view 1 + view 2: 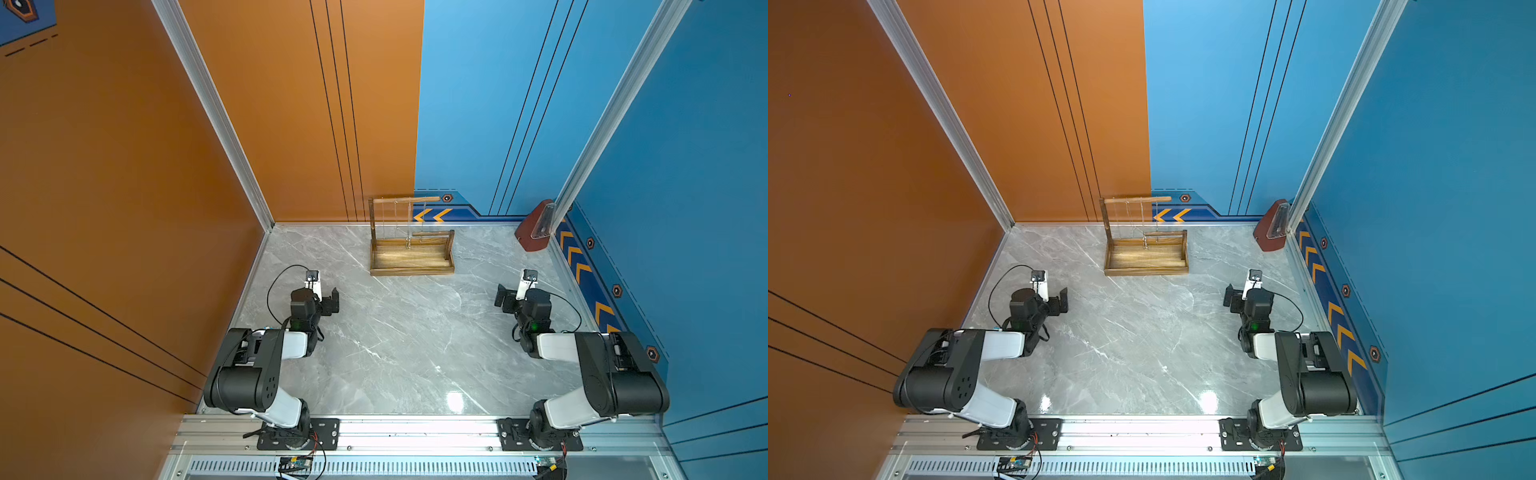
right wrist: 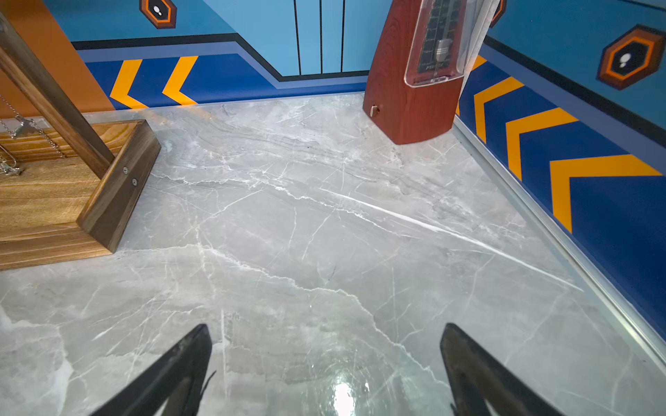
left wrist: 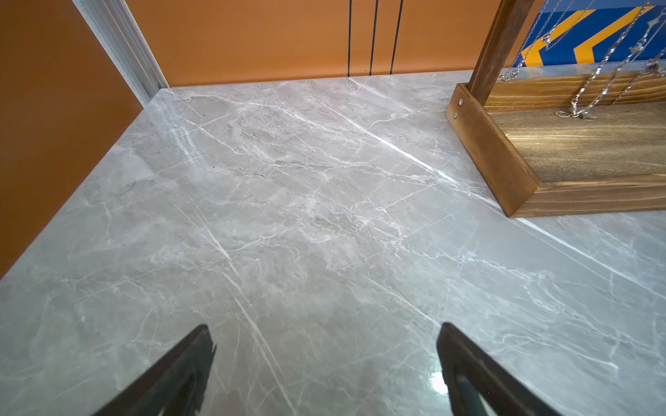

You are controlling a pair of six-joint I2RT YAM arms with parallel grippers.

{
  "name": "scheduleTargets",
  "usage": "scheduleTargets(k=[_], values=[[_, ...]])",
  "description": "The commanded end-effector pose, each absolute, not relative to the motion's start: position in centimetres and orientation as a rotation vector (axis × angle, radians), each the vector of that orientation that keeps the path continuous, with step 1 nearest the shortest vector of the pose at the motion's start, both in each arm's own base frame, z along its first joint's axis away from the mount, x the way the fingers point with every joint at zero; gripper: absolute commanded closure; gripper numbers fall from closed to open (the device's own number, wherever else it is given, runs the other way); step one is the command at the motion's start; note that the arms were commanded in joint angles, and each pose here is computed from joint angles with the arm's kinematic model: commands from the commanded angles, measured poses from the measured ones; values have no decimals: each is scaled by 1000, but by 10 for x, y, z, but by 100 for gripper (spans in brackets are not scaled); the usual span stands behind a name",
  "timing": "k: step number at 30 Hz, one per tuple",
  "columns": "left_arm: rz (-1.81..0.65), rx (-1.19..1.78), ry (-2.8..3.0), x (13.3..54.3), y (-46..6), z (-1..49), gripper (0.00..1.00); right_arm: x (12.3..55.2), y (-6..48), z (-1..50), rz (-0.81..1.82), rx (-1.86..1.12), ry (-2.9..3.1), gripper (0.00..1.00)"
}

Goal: Take the necklace off the jewelry display stand
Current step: Take off the necklace from the stand.

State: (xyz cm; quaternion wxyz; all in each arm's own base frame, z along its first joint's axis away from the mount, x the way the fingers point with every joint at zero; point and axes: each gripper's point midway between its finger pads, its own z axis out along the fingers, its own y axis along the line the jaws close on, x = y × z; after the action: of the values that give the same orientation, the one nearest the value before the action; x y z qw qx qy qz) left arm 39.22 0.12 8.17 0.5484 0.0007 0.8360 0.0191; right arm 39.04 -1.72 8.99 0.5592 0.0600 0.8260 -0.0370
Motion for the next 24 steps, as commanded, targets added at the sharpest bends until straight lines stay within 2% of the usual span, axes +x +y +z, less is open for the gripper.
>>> scheduleTargets(k=[1, 24], values=[[35, 21, 1961, 394, 0, 86, 2, 394, -15, 89, -97, 120, 1962, 0], [27, -5, 1961, 396, 4, 86, 2, 394, -15, 90, -91, 122, 1960, 0]])
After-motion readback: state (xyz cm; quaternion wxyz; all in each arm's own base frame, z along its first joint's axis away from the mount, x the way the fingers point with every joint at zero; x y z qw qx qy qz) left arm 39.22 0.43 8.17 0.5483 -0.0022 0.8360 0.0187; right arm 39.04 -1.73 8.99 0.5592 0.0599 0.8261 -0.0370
